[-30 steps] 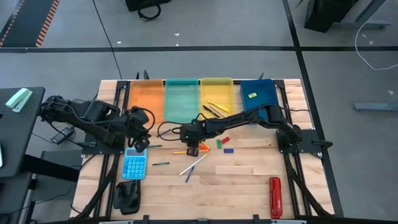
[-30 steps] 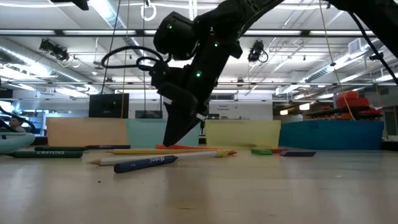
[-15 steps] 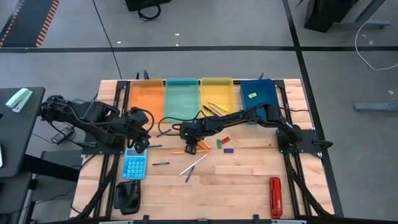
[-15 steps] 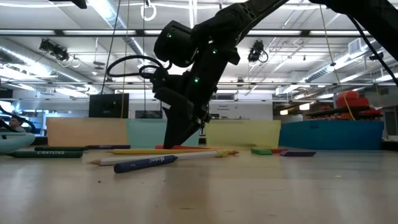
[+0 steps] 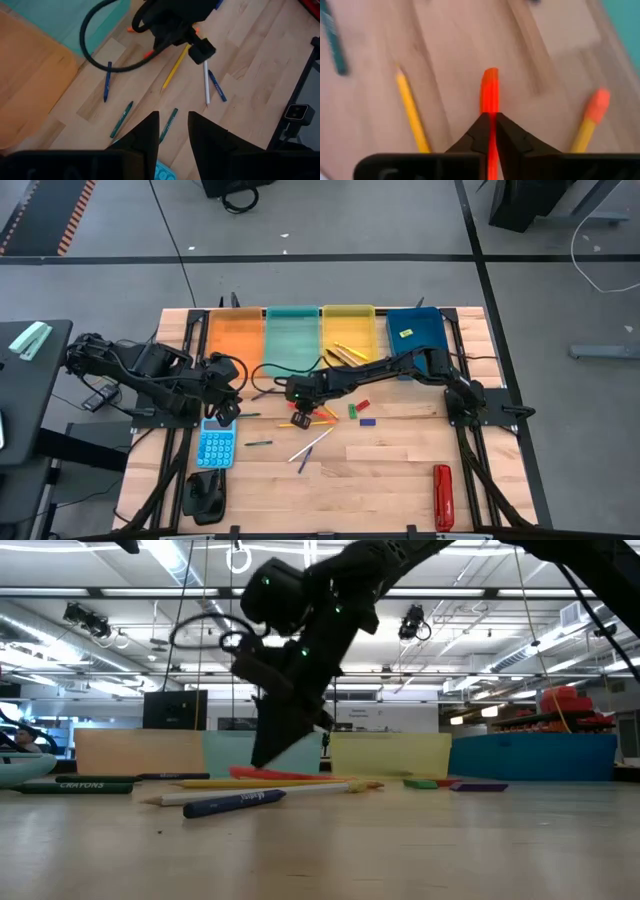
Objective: Sort crayons/erasers/pens/pencils in bins
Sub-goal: Put the orange pen into the yellow bin
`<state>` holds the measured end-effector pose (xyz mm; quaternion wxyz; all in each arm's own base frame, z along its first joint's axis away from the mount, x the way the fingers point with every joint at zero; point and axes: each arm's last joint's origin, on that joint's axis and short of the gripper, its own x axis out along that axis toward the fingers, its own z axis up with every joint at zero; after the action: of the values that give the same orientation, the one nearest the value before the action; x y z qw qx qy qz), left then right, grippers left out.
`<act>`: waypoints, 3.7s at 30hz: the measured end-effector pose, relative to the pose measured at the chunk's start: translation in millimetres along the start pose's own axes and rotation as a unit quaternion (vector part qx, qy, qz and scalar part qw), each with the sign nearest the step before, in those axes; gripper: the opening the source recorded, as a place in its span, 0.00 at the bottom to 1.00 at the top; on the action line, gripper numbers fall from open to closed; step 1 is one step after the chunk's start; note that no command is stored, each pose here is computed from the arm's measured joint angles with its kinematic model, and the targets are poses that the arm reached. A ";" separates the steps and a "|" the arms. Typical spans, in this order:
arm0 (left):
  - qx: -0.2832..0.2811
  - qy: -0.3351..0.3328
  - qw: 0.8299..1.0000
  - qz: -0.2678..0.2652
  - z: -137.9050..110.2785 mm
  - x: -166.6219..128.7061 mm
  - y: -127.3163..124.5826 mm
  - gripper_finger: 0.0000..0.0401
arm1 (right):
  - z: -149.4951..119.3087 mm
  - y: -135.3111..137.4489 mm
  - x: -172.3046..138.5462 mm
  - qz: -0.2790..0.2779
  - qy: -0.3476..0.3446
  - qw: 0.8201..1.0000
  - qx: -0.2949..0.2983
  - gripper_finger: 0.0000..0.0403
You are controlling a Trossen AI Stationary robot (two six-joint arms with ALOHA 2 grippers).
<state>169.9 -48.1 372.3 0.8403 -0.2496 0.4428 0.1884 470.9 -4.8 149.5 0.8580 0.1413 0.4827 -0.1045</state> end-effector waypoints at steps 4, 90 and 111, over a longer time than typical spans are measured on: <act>0.000 0.000 1.000 0.000 0.0 0.0 0.0 0.28 | 23.0 3.1 -17.6 0.004 -0.019 1.000 -0.020 0.05; -0.031 -0.082 0.996 -0.031 11.5 -1.2 -9.9 0.27 | -32.5 35.0 -2.0 0.040 0.086 0.971 -0.220 0.11; -0.032 -0.083 0.996 -0.032 11.8 -1.2 -10.3 0.27 | 32.4 -33.8 -95.5 -0.068 -0.049 0.990 -0.113 0.10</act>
<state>182.4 -49.5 381.6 0.8715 -0.2738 0.3569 0.1951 437.2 -43.6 242.6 0.8818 0.0048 0.4575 -0.1144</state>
